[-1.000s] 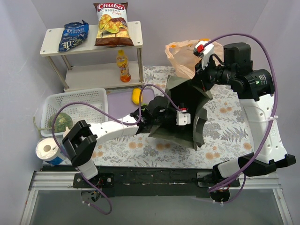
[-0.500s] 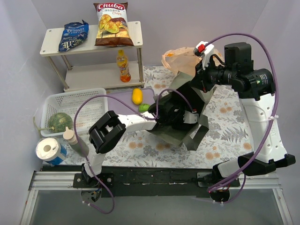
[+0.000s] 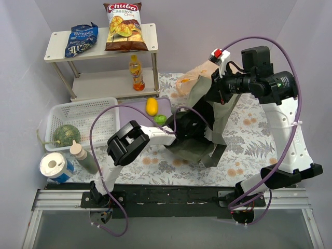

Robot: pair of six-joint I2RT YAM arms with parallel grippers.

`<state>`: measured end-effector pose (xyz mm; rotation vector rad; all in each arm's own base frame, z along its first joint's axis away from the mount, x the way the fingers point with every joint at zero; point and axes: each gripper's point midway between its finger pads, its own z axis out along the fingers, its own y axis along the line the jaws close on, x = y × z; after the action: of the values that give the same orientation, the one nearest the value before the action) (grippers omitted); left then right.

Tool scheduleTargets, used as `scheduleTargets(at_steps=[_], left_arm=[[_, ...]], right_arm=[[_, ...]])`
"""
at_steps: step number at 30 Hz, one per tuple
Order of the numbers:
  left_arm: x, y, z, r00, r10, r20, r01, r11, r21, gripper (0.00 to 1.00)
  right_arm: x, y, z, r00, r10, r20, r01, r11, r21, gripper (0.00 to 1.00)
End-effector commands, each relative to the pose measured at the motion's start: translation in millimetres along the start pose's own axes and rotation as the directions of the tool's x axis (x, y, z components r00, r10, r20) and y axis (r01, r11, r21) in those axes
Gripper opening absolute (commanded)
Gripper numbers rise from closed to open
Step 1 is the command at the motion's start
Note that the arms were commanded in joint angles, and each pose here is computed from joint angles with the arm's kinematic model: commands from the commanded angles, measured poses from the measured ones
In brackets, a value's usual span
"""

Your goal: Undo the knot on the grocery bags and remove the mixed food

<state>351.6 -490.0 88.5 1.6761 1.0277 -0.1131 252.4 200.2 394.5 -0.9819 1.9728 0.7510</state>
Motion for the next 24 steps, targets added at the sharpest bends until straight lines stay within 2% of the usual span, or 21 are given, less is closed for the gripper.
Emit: scheduleTargets(at_steps=[1,4,6,8,9,11,12,14,19,24], left_arm=[[29.0,-38.3,16.9,0.992,0.122,-0.02,-0.12,0.989,0.091,0.98],[40.0,-44.0,30.2,0.988,0.153,-0.029,-0.149,0.982,0.117,0.98],[40.4,-46.0,35.2,0.987,0.161,-0.017,-0.157,0.978,0.138,0.91],[39.1,-49.3,34.0,0.987,0.163,-0.009,-0.16,0.975,0.157,0.79],[38.7,-49.0,33.3,0.987,0.158,-0.011,-0.154,0.975,0.161,0.65],[37.2,-44.2,29.1,0.991,0.128,-0.027,-0.122,0.981,0.153,0.56],[36.7,-43.2,27.6,0.992,0.124,-0.035,-0.118,0.981,0.151,0.47],[36.0,-32.2,22.3,0.993,0.105,-0.056,-0.098,0.988,0.123,0.4],[30.0,-10.5,8.2,0.997,0.054,-0.063,-0.051,0.998,0.048,0.0],[-10.5,25.2,-30.1,0.998,-0.044,0.048,0.047,0.997,-0.068,0.0]], right_arm=[[-46.6,48.0,-25.2,0.976,-0.081,0.202,0.112,0.983,-0.145,0.01],[-48.5,52.8,-29.7,0.975,-0.082,0.208,0.116,0.981,-0.157,0.01],[-51.4,53.7,-30.2,0.974,-0.083,0.213,0.119,0.979,-0.164,0.01],[-52.8,53.1,-29.2,0.973,-0.082,0.215,0.119,0.979,-0.165,0.01],[-52.1,51.1,-28.2,0.974,-0.08,0.212,0.115,0.981,-0.159,0.01],[-49.3,48.1,-25.9,0.977,-0.074,0.201,0.105,0.984,-0.147,0.01],[-45.9,44.8,-23.6,0.979,-0.07,0.19,0.096,0.986,-0.135,0.01],[-42.2,40.0,-20.4,0.982,-0.066,0.177,0.088,0.989,-0.12,0.01],[-33.3,18.0,-16.2,0.988,-0.054,0.146,0.061,0.997,-0.046,0.01],[-25.3,-7.0,-16.8,0.991,-0.026,0.13,0.025,1.0,0.013,0.01]])
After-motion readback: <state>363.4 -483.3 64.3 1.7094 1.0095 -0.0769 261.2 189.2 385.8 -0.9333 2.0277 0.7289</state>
